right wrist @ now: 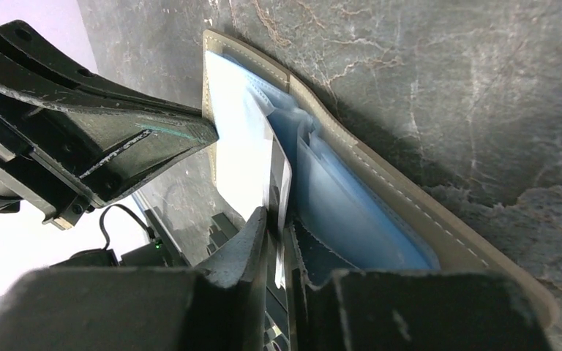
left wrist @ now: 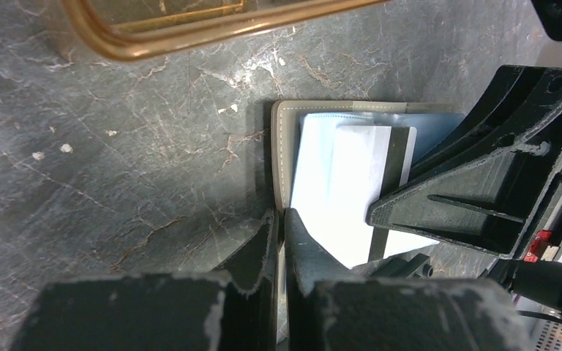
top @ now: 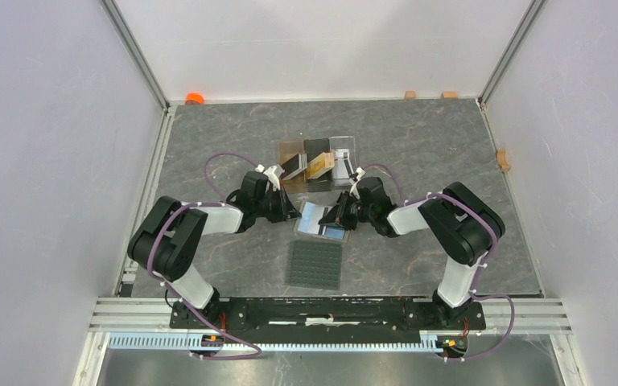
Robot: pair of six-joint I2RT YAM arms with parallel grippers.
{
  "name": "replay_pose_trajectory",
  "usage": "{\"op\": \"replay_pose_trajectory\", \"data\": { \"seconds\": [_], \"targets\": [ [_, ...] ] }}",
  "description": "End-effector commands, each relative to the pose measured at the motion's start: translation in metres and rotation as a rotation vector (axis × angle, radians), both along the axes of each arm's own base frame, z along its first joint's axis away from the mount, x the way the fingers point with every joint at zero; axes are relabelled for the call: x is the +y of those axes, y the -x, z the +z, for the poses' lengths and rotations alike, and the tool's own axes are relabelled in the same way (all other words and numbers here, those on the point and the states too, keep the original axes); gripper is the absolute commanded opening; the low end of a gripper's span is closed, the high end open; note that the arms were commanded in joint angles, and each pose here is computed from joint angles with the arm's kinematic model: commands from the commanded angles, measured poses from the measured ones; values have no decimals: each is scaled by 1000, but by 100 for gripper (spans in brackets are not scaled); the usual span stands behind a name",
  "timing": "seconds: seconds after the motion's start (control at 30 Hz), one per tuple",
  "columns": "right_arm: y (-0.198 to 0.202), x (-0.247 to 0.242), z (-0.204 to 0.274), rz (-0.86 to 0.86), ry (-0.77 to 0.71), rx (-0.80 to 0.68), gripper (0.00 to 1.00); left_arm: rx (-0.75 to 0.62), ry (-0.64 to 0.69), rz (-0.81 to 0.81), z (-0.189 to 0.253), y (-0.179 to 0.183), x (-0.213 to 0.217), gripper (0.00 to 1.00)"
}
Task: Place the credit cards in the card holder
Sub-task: Insert the credit card into the card holder.
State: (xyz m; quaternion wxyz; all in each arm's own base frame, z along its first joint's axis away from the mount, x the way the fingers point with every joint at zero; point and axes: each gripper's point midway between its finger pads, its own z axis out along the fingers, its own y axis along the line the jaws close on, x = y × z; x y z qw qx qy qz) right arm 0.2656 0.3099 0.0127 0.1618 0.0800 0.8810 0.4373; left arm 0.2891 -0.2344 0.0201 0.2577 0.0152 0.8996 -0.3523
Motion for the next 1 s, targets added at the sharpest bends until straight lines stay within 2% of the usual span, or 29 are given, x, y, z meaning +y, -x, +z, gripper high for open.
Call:
{"op": "replay_pose_trajectory", "data": {
  "seconds": [0.0,0.33,0.6,0.83,0.97],
  "targets": [
    [2,-17,-21,-19,152,-7,19,60,41,-48,-4,21,-12,7],
    [-7,-41,1,-13,311,-115,34,52,59,-44,1,19,-14,5],
    [-13,-47,20,39,388,-196,40,46,84,-56,7,19,-17,5],
    [-3,-40,15,80,383,-177,40,55,97,-56,6,20,-19,4],
    [2,-26,14,96,318,-168,40,60,104,-58,5,20,-20,3]
  ]
}}
